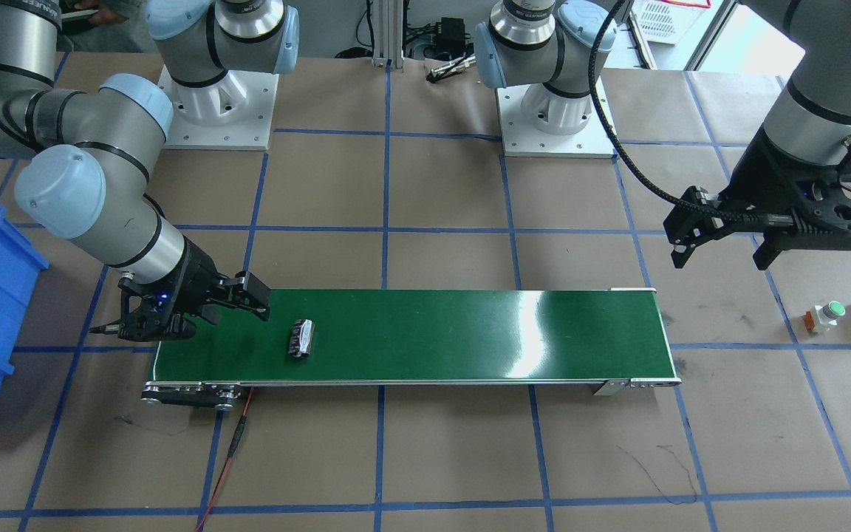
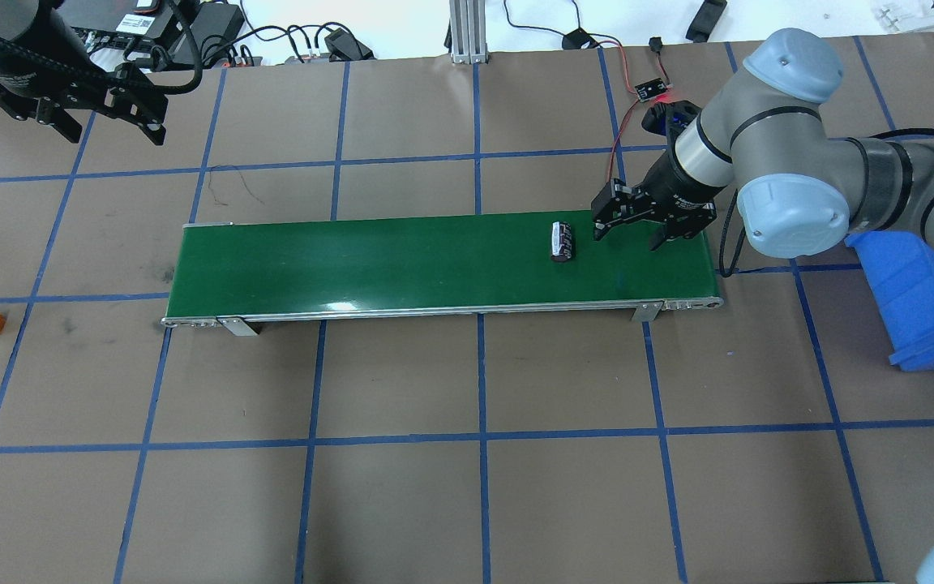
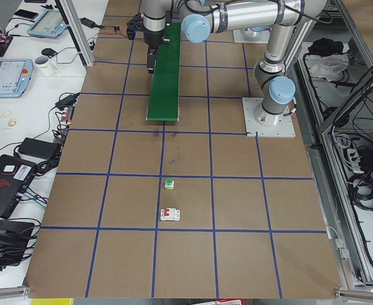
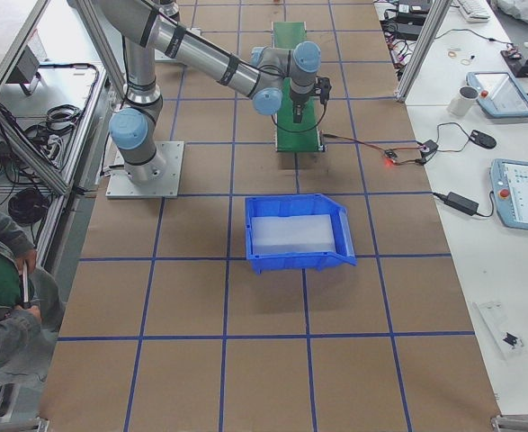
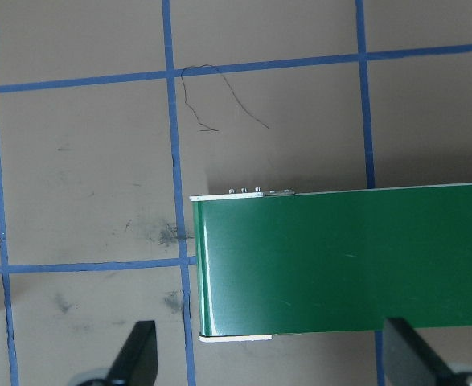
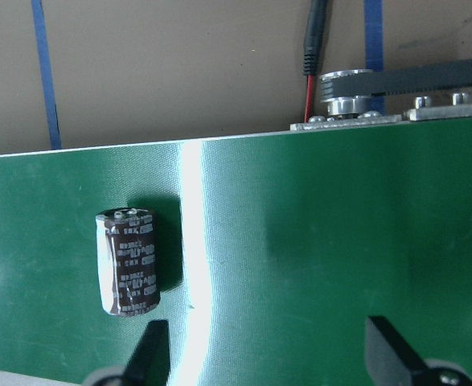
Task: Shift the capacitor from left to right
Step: 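Lower the right gripper onto the arriving capacitor and close on it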
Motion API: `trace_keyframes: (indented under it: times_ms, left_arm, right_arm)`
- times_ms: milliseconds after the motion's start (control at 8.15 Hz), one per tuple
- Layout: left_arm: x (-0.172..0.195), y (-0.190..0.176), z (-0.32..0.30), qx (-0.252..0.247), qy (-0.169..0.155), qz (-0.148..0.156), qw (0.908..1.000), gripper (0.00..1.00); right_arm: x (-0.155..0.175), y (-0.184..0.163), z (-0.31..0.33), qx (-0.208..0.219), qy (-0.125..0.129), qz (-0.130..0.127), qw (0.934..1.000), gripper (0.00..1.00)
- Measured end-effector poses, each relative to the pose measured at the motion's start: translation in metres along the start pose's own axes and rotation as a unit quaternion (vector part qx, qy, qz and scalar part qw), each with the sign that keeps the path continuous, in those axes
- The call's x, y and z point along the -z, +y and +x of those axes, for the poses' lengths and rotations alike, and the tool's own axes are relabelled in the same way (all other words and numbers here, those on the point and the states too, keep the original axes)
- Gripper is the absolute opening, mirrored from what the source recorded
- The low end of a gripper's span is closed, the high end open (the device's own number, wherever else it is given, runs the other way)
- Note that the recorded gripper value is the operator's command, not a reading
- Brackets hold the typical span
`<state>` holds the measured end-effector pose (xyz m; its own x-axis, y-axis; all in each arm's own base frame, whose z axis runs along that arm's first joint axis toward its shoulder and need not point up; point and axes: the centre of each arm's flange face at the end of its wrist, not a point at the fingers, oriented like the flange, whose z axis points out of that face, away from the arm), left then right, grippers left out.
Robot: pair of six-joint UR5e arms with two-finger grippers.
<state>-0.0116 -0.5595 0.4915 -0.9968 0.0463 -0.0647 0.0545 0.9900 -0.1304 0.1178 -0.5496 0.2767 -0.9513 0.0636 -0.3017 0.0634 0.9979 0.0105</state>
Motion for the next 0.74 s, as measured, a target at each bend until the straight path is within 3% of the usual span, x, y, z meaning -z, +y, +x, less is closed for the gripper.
trace_keyframes:
  times_ms: [736]
  left_arm:
    - [-0.0005,0.0002,0.0001,0.000,0.000,-0.001,1.0000,1.00]
  right_arm:
    - [-0.0092,-0.0025,0.0027,-0.001,-0.001,-0.005,1.0000,0.84]
